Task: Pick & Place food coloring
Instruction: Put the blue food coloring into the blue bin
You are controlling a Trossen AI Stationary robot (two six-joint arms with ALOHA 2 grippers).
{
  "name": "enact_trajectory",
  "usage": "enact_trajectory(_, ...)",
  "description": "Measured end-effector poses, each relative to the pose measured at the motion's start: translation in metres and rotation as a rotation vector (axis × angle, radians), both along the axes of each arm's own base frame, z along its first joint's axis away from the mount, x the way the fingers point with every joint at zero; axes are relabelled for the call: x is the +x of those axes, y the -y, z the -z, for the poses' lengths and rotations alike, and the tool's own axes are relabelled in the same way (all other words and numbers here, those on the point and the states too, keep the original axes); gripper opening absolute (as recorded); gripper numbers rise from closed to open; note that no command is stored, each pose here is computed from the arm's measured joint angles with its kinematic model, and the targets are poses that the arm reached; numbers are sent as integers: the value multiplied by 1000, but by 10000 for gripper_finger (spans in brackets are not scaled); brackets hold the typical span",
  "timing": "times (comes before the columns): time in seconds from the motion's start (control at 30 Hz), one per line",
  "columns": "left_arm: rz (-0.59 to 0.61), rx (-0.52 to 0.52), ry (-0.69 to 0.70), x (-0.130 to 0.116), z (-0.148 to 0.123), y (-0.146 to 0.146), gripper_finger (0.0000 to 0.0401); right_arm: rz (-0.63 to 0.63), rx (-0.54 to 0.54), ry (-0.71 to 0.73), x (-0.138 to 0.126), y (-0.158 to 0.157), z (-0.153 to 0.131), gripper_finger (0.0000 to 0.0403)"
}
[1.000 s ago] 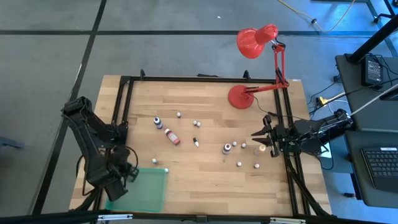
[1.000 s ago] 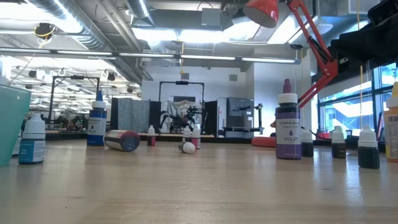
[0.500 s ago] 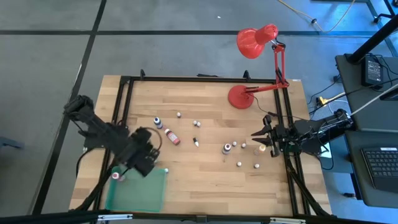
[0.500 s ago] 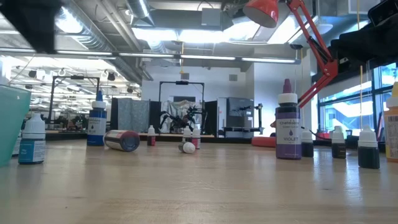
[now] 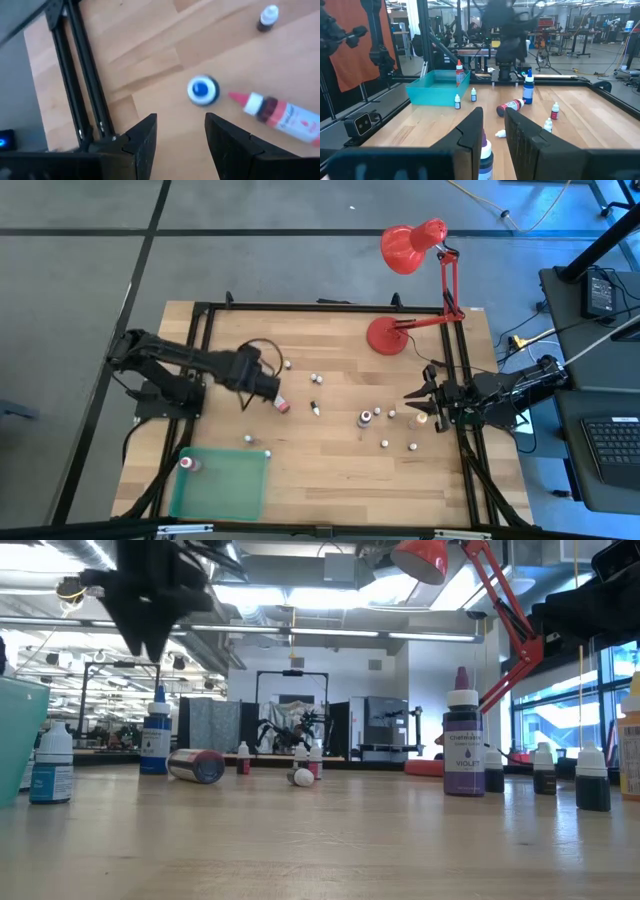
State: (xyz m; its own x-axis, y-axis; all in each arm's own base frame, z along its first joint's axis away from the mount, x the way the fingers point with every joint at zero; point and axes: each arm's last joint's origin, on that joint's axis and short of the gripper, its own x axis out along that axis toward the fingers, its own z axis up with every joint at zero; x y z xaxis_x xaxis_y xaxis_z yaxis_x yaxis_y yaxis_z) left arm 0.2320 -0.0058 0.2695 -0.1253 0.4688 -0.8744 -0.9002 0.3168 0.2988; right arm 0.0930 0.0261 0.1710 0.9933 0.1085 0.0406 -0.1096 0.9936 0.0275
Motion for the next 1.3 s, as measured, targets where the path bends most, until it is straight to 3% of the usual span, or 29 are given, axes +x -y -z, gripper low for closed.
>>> enact_trajectory(0.17,9,-41,-9,5,1,-33,166,0,0,0,0,0,0,84)
enact_trajectory(0.37,19,-79,-3,6,2,-52,175,0,0,1,0,0,0,84)
enact_trajectory(0.63,25,-102,31,10,5,-53,243,0,0,1,0,0,0,84)
enact_trajectory(0.77,3,-162,65,11,9,-50,270,0,0,0,0,0,0,84)
enact_trajectory(0.93,22,-155,67,12,9,-44,273,-1,0,0,0,0,0,84)
enact_trajectory(1.3,-82,-199,98,13,11,-49,269,0,0,0,0,0,0,84)
